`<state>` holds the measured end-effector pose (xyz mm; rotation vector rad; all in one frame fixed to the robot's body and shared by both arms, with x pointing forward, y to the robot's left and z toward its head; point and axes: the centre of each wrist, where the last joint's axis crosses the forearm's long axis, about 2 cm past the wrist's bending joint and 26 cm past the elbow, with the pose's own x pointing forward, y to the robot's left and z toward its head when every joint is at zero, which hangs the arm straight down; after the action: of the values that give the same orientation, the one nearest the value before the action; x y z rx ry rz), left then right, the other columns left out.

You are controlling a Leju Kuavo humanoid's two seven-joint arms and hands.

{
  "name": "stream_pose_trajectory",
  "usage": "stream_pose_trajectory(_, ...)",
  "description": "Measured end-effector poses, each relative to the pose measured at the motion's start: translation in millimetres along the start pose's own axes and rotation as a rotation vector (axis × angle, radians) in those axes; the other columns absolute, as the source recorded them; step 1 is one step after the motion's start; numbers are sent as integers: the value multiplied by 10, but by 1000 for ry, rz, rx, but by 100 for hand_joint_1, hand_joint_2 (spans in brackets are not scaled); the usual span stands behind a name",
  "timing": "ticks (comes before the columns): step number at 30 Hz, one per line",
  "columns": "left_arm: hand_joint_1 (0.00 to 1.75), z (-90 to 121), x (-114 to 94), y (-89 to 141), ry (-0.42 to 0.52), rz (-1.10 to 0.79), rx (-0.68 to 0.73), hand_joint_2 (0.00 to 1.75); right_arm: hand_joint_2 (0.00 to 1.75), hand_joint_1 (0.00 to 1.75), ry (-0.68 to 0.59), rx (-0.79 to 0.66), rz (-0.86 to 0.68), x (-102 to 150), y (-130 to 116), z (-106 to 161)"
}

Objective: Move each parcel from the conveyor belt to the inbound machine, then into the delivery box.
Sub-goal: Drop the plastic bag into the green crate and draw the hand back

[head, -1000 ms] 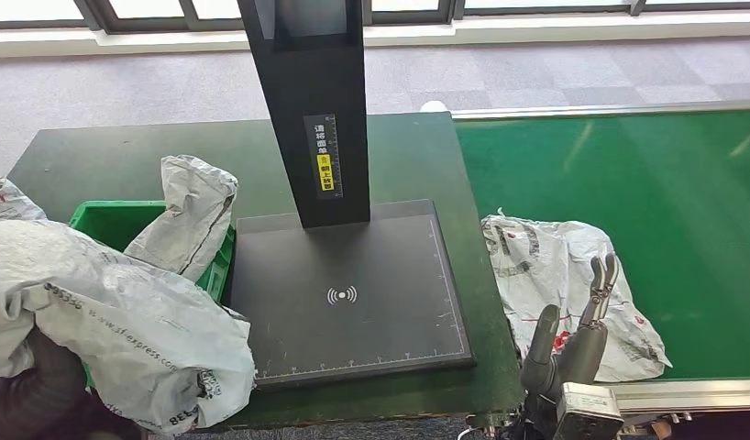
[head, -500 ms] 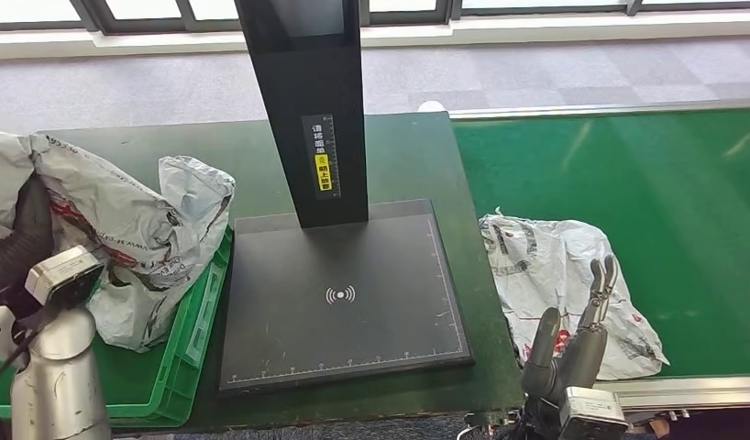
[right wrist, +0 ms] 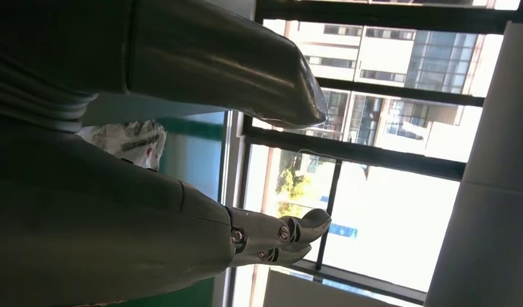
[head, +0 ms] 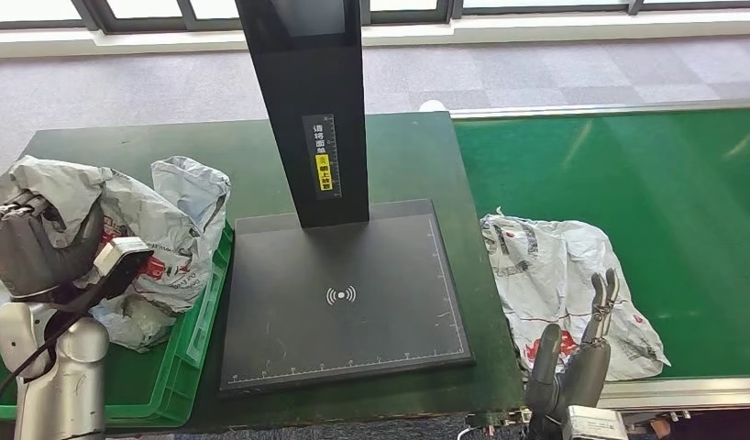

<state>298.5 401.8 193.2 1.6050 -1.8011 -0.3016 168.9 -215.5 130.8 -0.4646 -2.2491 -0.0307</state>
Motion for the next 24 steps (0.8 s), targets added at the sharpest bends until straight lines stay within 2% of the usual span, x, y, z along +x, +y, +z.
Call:
stream_pose_trajectory(4,175,16,-75,-142,61,-69,-127,175,0,0,-10,30,6,7,-28,-4)
stream_pose_trajectory(9,175,-76,-236,-282,104,-230,-194,175,0,0,-13,47,16,-6,-65,-10)
stream_pose_trajectory(10,139,-112,-269,-312,112,-247,-205,175,0,0,-13,49,17,-6,-65,-9)
stream_pose_trajectory(13,8,-215,-331,-399,132,-277,-232,175,0,0,-14,54,19,-3,-60,-10)
stream_pose_trajectory(14,0,-245,-336,-423,139,-281,-235,175,0,0,-14,55,20,-2,-58,-10)
stream_pose_trajectory(20,0,-399,-319,-502,171,-275,-225,175,0,0,-16,61,21,2,-50,-12)
stream_pose_trajectory(24,0,-415,-319,-525,180,-271,-230,0,0,0,-16,61,21,2,-50,-12)
